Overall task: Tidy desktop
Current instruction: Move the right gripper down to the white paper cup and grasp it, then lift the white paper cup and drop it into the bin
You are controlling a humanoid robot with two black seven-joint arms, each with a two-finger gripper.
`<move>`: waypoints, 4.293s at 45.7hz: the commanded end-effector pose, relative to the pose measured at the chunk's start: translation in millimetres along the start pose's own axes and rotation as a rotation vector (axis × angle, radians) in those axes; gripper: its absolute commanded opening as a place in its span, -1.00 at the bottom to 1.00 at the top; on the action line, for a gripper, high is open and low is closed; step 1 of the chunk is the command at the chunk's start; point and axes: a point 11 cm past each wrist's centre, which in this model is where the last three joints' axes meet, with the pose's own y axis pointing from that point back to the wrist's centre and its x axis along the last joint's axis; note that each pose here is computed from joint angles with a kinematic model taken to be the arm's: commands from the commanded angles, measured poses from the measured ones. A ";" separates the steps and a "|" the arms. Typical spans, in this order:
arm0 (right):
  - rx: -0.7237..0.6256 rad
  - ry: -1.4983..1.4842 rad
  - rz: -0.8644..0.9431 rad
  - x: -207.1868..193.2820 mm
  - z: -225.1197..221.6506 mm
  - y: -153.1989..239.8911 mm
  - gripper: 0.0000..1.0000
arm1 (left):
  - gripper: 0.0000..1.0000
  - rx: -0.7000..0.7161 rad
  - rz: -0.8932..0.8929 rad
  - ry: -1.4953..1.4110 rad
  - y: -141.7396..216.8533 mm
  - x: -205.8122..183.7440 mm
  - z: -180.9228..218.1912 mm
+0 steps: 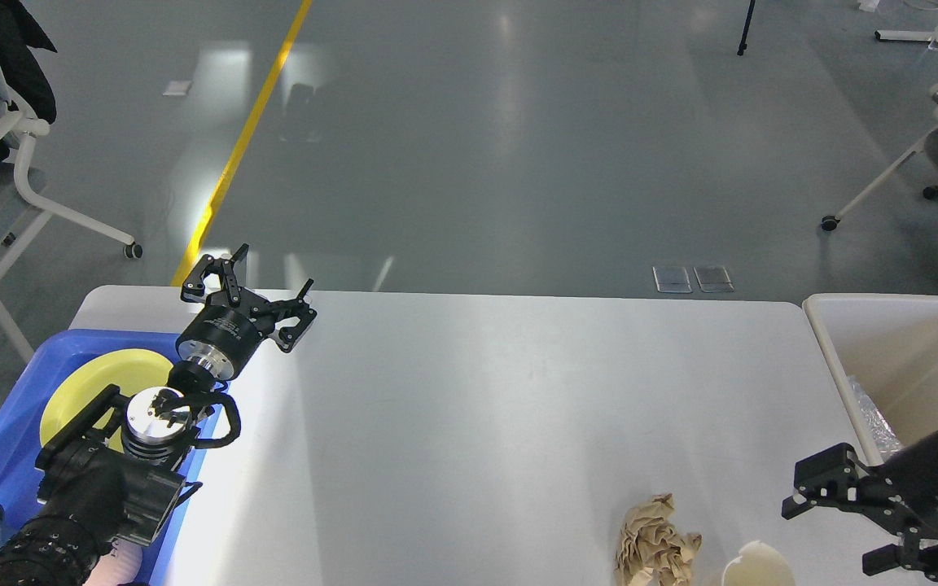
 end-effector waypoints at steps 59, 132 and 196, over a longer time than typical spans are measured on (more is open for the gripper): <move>0.216 -0.250 -0.065 -38.0 57.7 -98.1 -0.58 | 0.95 0.001 0.000 -0.001 -0.1 -0.2 -0.2; 0.091 0.396 0.332 80.6 -172.4 124.9 -1.00 | 0.95 0.002 -0.001 0.001 -0.3 -0.3 -1.0; -0.230 -0.362 0.815 198.5 60.3 58.9 -1.00 | 0.95 0.000 0.000 0.000 -0.1 -0.2 0.1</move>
